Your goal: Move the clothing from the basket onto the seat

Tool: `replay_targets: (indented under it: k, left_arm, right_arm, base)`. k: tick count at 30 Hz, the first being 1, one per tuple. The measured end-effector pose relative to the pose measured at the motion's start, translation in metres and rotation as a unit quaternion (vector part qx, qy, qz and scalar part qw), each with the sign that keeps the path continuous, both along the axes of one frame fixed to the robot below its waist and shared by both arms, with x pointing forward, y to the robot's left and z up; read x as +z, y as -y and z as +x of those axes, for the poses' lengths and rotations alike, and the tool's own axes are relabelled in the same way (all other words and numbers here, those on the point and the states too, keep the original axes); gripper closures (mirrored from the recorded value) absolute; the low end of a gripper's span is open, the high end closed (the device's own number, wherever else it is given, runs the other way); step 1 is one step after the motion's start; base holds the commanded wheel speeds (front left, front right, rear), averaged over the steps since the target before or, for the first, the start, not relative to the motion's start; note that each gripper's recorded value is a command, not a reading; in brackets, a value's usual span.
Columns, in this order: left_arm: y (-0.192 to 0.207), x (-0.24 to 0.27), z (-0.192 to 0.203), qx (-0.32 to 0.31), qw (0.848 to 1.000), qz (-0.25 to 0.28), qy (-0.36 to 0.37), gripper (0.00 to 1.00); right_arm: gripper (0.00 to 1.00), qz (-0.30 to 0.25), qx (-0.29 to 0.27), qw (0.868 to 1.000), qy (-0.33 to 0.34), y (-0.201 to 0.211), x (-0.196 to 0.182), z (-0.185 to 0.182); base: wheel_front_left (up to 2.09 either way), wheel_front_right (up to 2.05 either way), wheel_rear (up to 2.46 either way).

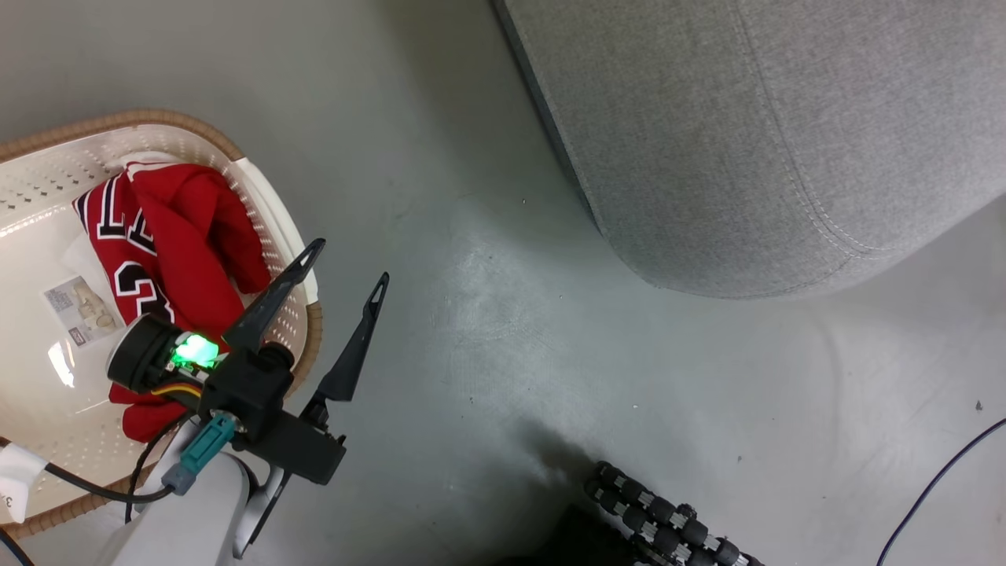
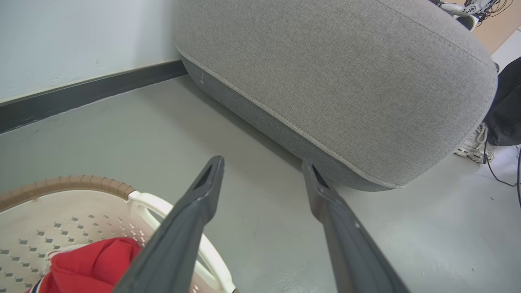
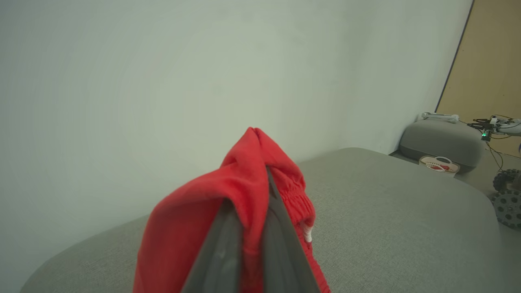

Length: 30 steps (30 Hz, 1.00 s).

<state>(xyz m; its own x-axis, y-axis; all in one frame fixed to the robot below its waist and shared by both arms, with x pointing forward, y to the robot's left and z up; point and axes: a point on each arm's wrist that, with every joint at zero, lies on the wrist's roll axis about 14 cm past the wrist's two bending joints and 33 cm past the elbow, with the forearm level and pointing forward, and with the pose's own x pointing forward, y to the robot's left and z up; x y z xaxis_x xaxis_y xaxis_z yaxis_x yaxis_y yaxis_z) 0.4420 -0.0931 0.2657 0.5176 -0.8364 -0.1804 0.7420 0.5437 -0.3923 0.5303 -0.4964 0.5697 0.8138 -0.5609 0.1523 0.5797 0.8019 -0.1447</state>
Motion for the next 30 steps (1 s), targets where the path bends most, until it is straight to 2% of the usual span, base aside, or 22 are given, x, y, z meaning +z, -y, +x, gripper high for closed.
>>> replay_targets:
  k: [6,9,16,23,24,25,26,30]
  left_arm:
    - [-0.003,-0.001,0.007,0.009,1.0,-0.002,0.003,0.0]
    - [-0.001,0.003,0.011,0.015,1.0,-0.008,0.007,0.0]
    - [-0.005,0.001,0.011,0.021,1.0,-0.005,0.003,0.0]
    - [-0.008,0.01,0.015,0.034,0.999,-0.007,0.005,0.0]
    - [-0.008,0.011,0.015,0.036,0.999,-0.007,0.005,0.0]
    - [-0.009,0.012,0.015,0.037,0.999,-0.006,0.006,0.0]
    - [-0.009,0.014,0.015,0.038,0.999,-0.006,0.006,0.0]
    - [-0.007,0.022,0.017,0.045,0.999,-0.009,0.006,0.0]
  right_arm:
    - [1.0,0.055,0.036,0.997,-0.033,-0.033,-0.057,0.023]
    - [1.0,0.085,0.045,0.993,-0.062,-0.046,-0.091,0.022]
    - [1.0,0.133,0.08,0.983,-0.099,-0.083,-0.139,0.029]
    - [1.0,0.142,0.101,0.977,-0.119,-0.102,-0.154,0.027]
    - [0.62,0.142,0.105,0.977,-0.12,-0.105,-0.155,0.028]
    - [0.05,0.144,0.108,0.976,-0.119,-0.108,-0.154,0.029]
    - [0.0,0.145,0.11,0.976,-0.118,-0.109,-0.153,0.029]
    - [0.0,0.142,0.115,0.976,-0.119,-0.113,-0.15,0.025]
  base:
    - [0.0,0.0,0.0]
    - [0.0,0.0,0.0]
    - [0.0,0.0,0.0]
    - [0.0,0.0,0.0]
    - [0.0,0.0,0.0]
    - [0.0,0.0,0.0]
    - [0.0,0.0,0.0]
    - [0.0,0.0,0.0]
